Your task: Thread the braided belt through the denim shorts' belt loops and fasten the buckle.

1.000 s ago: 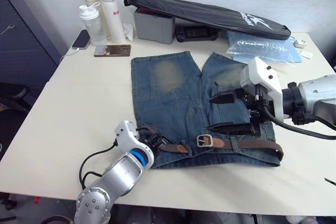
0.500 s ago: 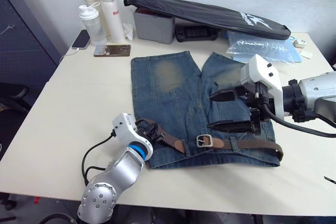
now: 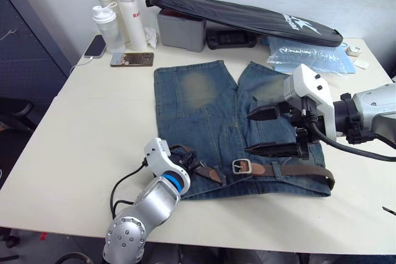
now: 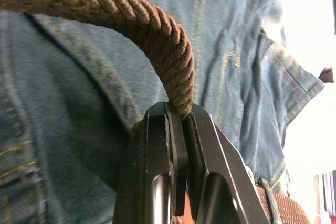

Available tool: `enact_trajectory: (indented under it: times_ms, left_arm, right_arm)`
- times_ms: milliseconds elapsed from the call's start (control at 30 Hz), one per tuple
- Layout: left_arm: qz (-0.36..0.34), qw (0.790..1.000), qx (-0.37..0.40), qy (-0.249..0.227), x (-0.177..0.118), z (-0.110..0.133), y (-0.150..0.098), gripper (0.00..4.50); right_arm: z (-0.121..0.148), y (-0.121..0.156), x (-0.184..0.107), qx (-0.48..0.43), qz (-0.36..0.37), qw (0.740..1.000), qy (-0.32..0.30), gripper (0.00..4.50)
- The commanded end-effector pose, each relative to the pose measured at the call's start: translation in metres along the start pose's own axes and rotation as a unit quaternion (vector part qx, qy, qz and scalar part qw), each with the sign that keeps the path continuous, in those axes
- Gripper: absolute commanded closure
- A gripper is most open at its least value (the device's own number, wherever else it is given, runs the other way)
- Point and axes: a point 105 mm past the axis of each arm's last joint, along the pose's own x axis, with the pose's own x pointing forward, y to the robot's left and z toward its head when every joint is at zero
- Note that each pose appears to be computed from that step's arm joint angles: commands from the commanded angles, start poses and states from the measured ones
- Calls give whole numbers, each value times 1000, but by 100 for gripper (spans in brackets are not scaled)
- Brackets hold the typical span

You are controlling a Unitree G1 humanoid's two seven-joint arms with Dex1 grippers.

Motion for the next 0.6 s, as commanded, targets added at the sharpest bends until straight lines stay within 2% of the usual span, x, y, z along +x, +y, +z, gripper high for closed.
enact_trajectory:
  times_ms: [33,233,333,467,600]
  left_arm:
    - [-3,1000,-6,-23,-6,9,-4,450]
    - [16,999,-12,-41,-15,12,-8,450]
    - [11,999,-13,-35,-16,8,-13,450]
    - [1,1000,-11,-4,-15,-3,-16,450]
    - [-20,999,16,48,-10,-18,-20,450]
  right_arm:
    - [7,-2,-5,-20,-10,1000,1,10]
    - [13,-2,-6,-20,1,1000,1,10]
    - [15,-1,-4,-20,17,1000,2,10]
    - [18,-3,-3,-24,21,999,3,10]
    - [19,-6,-1,-26,17,1000,-1,10]
